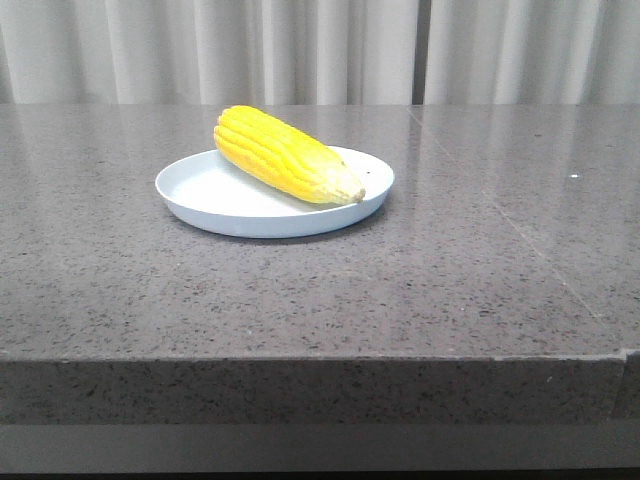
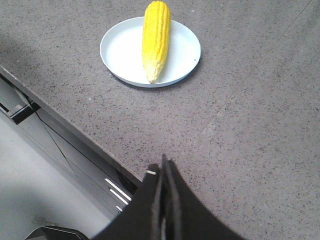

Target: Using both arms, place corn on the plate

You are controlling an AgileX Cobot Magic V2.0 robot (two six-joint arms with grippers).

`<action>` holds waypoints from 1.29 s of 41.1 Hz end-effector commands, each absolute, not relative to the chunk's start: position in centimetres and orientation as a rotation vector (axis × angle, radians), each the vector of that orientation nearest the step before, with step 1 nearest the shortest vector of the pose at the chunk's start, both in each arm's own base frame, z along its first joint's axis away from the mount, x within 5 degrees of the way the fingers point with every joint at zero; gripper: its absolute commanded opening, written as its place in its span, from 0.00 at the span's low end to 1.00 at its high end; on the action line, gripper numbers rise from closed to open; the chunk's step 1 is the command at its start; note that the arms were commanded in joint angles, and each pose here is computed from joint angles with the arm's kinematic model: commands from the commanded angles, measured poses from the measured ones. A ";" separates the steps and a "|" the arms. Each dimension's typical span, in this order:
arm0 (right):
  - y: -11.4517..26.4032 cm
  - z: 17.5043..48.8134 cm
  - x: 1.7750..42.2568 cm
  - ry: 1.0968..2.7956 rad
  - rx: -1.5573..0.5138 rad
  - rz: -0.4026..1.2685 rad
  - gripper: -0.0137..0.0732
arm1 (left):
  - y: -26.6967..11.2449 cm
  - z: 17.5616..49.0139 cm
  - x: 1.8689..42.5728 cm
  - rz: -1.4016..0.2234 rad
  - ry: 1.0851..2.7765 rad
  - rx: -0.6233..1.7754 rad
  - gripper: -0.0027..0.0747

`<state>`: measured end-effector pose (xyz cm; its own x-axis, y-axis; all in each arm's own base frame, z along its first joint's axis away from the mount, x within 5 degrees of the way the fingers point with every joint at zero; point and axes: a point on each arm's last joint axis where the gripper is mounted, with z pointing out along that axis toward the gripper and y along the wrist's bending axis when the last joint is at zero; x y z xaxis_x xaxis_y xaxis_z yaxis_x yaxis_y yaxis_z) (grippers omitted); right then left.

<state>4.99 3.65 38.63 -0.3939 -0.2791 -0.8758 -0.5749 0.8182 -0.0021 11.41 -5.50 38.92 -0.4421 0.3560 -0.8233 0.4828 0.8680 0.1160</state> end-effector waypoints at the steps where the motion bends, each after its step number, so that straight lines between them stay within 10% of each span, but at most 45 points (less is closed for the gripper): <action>1: 3.7 39.8 5.2 1.916 -0.600 0.378 0.06 | -5.6 40.4 11.4 -0.196 1.980 0.574 0.01; 32: 3.7 39.8 5.2 1.923 -0.603 0.377 0.06 | -3.7 39.3 9.7 -0.156 1.927 0.472 0.01; 53: 3.7 39.8 5.2 1.923 -0.603 0.377 0.06 | -0.1 26.1 5.2 0.027 1.523 0.066 0.01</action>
<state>4.97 3.64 38.60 -0.3992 -0.2780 -0.8737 -0.5736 0.8192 0.0014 5.45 -0.25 25.68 -0.0908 0.0841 -0.9923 0.0525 0.9954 0.0796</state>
